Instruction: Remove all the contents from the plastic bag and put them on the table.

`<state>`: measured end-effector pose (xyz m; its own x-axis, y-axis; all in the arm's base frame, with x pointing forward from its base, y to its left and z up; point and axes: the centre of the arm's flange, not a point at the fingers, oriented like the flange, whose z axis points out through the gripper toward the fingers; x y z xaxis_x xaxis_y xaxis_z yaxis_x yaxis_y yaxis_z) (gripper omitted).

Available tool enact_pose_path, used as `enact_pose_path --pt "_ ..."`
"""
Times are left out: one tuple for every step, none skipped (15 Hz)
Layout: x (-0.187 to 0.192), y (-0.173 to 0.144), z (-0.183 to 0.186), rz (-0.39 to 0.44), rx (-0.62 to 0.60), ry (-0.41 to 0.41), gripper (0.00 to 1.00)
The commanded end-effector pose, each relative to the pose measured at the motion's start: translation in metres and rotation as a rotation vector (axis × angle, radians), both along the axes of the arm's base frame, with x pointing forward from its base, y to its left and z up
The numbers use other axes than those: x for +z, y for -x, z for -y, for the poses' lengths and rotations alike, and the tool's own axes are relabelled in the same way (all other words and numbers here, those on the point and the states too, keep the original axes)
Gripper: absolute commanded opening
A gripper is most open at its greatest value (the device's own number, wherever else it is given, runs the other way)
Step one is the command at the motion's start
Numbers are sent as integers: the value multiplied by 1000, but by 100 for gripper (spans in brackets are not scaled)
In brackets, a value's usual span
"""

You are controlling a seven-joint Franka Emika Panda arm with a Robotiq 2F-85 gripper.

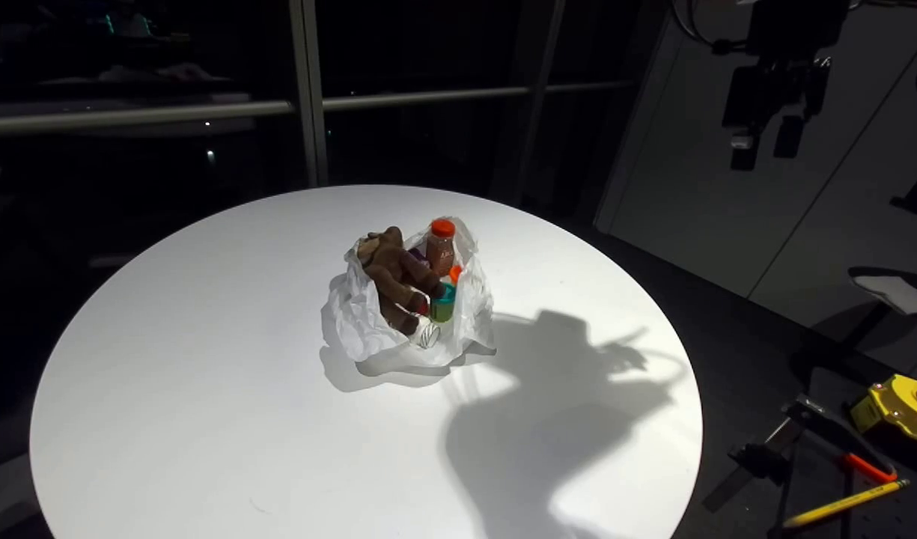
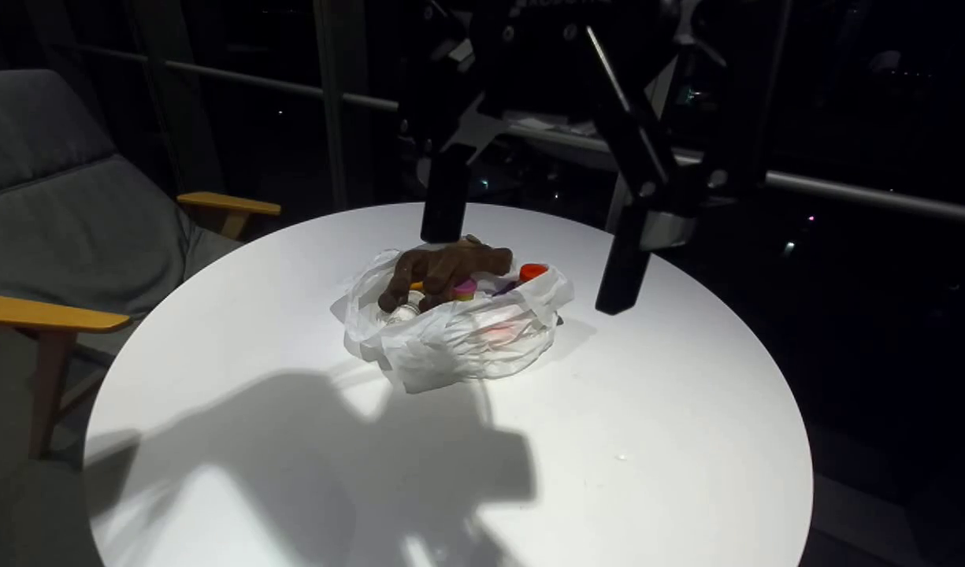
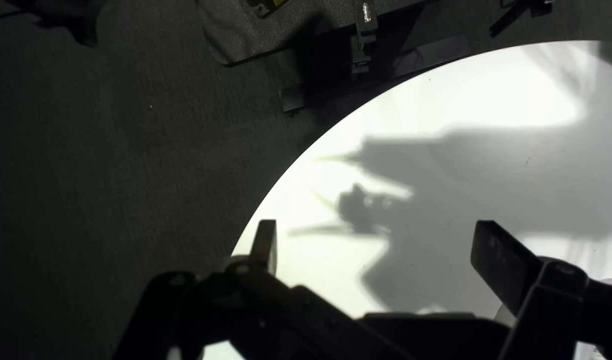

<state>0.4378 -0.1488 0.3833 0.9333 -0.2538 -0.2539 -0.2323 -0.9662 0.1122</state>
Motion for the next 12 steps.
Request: enact_pose_path --pt "0 0 0 0 0 0 100" --pt "-3 -9 -4 1 1 7 100" --pt "-7 -24 -13 3 14 5 100" --pt "-11 -35 -22 4 22 13 100" --pt "-18 -56 -38 4 34 35 100" --pt "-25 -72 -52 5 37 47 100" --pt "-34 -90 -72 9 49 62 100" --pt "-41 -104 -89 13 54 73 100" --pt "-54 -120 -106 21 51 76 100" --pt "-65 -135 -124 28 63 81 100" --pt "-80 -150 -139 61 52 95 100" --pt "-92 -166 -155 80 51 95 100"
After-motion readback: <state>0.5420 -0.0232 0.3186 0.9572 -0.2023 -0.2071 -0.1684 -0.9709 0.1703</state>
